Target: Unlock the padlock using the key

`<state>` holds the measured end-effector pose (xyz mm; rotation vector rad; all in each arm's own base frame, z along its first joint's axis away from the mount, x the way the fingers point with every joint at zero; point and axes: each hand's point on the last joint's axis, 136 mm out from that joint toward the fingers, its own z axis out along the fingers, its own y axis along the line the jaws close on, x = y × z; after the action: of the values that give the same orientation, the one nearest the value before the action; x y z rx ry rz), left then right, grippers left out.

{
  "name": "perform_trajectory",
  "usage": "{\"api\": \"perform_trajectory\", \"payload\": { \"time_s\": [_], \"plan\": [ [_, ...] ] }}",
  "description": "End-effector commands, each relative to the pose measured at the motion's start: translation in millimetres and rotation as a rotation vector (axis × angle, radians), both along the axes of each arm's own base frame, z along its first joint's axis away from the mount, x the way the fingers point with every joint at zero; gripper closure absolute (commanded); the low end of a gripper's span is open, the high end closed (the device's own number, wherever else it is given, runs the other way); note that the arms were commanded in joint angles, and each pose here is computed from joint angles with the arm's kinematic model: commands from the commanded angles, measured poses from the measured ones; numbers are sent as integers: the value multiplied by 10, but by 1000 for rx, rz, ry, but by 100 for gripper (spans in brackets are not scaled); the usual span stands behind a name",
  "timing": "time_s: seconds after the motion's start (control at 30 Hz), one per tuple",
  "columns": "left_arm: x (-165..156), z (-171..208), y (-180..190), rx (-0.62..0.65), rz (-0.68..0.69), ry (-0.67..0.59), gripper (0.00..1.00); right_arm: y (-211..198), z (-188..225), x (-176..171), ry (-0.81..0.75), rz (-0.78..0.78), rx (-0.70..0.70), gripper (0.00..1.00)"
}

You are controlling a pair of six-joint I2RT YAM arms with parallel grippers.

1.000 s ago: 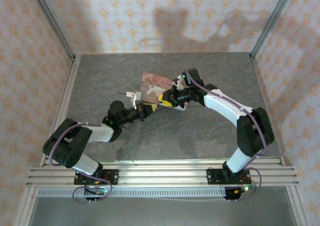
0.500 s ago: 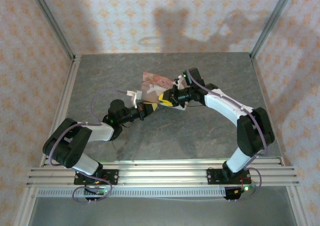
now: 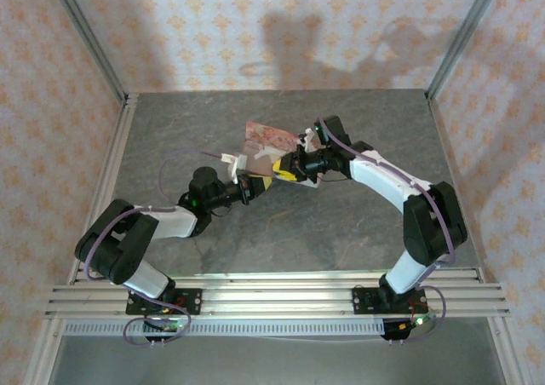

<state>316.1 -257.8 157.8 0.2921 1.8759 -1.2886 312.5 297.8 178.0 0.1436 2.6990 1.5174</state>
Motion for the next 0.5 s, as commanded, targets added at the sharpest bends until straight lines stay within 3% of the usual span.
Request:
{"api": "perform_trajectory", "payload": {
  "time_s": [0.0,0.47],
  "plan": [
    [43,273,-154,-42,-26,-93,100,192,180,-138,-20,105,75,100],
    [-10,205,15,57,2,-94,100,40,111,-202,-20,152,14,100]
  ]
}}
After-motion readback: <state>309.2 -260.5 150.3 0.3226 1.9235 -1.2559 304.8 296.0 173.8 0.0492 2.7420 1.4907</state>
